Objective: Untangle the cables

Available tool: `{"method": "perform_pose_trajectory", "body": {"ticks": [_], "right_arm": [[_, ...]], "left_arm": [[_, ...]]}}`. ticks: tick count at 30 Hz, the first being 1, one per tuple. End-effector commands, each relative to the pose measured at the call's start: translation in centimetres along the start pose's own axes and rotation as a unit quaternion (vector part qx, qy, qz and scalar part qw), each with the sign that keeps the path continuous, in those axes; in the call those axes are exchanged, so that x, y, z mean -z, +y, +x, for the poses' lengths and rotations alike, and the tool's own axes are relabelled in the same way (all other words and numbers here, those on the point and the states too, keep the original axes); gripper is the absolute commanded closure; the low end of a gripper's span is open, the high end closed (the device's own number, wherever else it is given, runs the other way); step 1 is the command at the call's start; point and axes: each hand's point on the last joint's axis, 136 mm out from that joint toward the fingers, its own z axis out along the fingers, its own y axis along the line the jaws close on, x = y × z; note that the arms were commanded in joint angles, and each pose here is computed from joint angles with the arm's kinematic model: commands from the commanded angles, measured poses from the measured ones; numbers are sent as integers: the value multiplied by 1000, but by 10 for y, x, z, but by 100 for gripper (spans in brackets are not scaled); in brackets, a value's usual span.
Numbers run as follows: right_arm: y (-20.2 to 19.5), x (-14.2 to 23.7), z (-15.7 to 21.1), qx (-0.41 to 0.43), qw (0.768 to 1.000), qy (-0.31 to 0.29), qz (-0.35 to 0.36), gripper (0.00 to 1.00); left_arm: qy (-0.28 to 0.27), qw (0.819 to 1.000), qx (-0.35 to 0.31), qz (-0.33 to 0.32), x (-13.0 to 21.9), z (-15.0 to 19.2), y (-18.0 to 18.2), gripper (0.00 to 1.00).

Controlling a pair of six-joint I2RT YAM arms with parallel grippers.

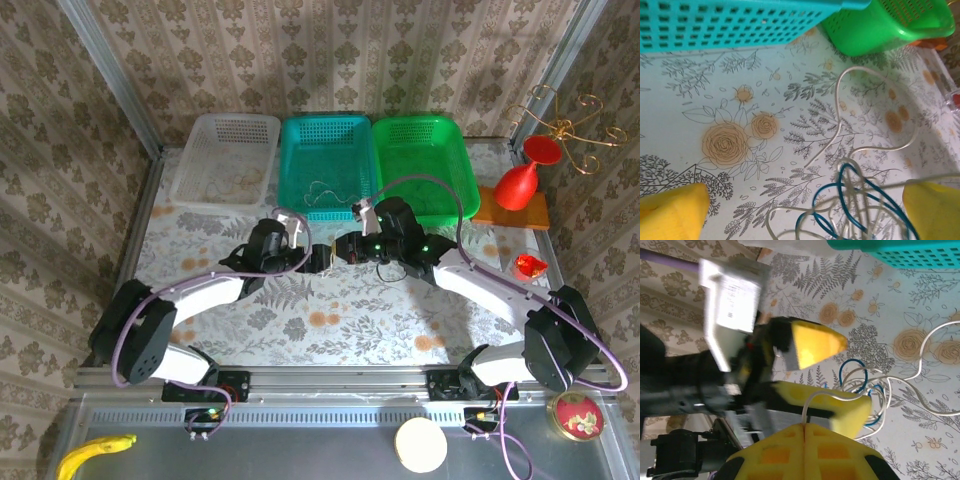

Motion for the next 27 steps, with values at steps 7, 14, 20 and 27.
{"method": "perform_pose_trajectory", "body": {"ticks": [7, 14, 20, 27], "right_arm": [[61, 40, -40, 31, 996, -46, -69, 100], [83, 74, -60, 32, 990, -93, -101, 100], [76, 75, -60, 27, 991, -96, -93, 100], [53, 64, -54, 15, 994, -88, -66, 100]], "left_arm": [[23, 997, 41, -66, -16, 47, 43, 0], [20, 994, 39, -97, -6, 51, 54, 0], [4, 996, 25, -89, 6, 37, 44, 0], [-18, 997, 14, -75, 31, 22, 31, 0]]}}
